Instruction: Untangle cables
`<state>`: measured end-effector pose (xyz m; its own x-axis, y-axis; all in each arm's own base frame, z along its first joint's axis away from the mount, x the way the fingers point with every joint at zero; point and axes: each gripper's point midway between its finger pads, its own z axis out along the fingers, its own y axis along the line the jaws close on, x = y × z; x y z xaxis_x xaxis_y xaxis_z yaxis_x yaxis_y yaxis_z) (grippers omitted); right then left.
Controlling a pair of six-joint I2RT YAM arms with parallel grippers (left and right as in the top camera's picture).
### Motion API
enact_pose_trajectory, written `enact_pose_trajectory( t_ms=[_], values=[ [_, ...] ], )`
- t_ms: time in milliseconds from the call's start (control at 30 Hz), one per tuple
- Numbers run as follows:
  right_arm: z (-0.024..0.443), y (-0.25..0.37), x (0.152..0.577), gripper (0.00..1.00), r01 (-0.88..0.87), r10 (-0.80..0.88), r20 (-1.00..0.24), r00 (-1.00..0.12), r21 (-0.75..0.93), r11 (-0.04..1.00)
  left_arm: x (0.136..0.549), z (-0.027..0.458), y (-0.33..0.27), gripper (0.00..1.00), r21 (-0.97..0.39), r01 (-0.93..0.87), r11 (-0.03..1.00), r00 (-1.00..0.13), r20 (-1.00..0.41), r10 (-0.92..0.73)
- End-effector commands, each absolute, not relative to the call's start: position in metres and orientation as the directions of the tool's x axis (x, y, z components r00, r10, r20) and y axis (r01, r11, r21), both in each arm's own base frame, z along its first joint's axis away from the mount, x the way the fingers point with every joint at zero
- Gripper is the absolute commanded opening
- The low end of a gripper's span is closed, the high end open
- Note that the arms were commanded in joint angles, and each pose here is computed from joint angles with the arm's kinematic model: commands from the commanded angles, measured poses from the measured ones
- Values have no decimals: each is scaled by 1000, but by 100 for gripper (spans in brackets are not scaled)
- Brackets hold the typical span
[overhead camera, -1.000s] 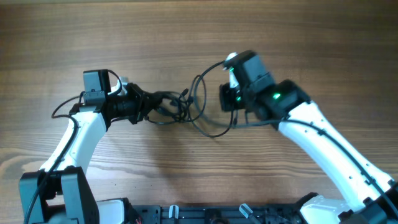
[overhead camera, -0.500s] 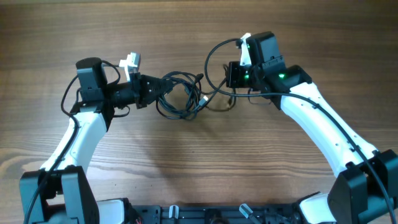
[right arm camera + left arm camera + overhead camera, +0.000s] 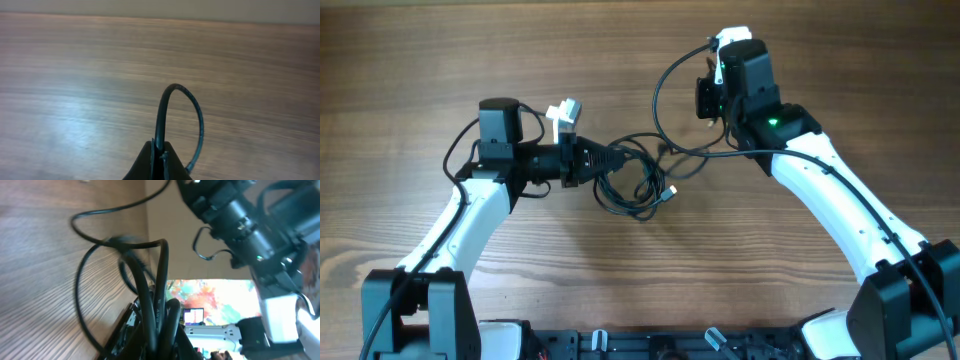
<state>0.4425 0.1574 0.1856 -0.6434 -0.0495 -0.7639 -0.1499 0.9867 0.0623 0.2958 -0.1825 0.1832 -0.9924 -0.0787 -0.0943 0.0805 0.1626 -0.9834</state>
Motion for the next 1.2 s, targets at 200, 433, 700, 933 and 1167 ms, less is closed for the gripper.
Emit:
enact_pose_trajectory(
  t_ms=[200, 433, 700, 933, 1167],
  values=[
    [167, 204, 410, 4, -263, 11, -622, -783, 348, 900, 284, 142, -194, 5, -932, 82, 353, -992, -109, -57],
    [177, 188, 429, 8, -299, -15, -691, -723, 293, 908, 285, 124, -194, 6, -882, 114, 457, -987, -154, -50],
    [142, 173, 449, 8, -224, -7, -675, -738, 234, 946, 277, 118, -195, 8, -860, 174, 480, -981, -196, 4],
    [196, 191, 456, 73, -355, -28, -777, -629, 256, 899, 273, 120, -200, 25, -859, 208, 467, -975, -217, 34],
    [202, 214, 368, 79, -450, -106, -592, -799, 472, 758, 281, 108, -192, 49, -817, 199, 541, -973, -229, 12]
  ],
)
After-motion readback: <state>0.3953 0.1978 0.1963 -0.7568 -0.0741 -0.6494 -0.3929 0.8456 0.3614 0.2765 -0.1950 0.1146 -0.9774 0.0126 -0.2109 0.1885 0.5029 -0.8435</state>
